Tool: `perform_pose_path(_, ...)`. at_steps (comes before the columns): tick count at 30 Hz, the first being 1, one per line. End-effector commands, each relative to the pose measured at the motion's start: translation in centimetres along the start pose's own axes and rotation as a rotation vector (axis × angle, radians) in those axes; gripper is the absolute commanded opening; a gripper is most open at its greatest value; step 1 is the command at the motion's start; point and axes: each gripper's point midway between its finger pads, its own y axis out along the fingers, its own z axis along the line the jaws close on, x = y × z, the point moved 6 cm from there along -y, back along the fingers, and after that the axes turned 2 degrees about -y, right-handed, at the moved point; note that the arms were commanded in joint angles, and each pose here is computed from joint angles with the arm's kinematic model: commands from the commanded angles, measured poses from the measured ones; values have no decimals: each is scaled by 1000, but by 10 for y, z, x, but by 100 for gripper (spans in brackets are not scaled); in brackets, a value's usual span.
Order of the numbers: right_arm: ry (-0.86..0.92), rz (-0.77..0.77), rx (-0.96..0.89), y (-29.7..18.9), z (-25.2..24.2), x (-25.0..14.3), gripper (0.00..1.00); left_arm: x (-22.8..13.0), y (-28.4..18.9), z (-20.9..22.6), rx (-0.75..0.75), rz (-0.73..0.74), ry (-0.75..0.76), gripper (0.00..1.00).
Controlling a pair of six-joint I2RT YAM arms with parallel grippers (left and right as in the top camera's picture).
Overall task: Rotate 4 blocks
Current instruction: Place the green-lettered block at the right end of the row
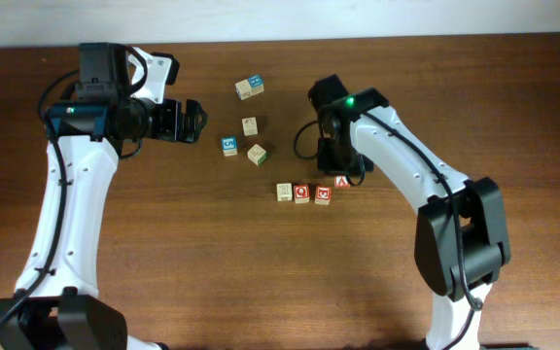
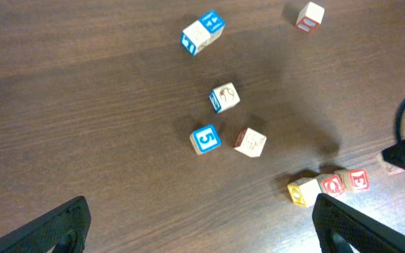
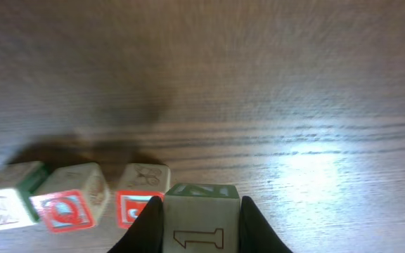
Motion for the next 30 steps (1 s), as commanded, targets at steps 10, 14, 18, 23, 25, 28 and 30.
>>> perform_pose_path(10,62,60,49,47,3,-25,34,4,-5,-2,-8,-17,22,99)
perform_pose_path(14,59,63,63,44,4,-24,55,4,-5,-2,-8,-16,22,99)
perform_pose_path(18,-18,-77,153,-14,11,-7,49,4,-5,-2,-8,-17,22,99)
perform_pose_path(23,-104,3,255,-30,39,-45,9,4,-5,-2,-8,-17,22,99)
perform_pose_path(25,-124,52,232,-8,55,-63,9,4,-5,-2,-8,-17,22,99)
perform_pose_path(28,-101,91,210,16,54,-73,9,4,-5,-2,-8,-17,22,99)
perform_pose_path(30,-73,99,190,35,49,-79,9,4,-5,-2,-8,-17,22,99)
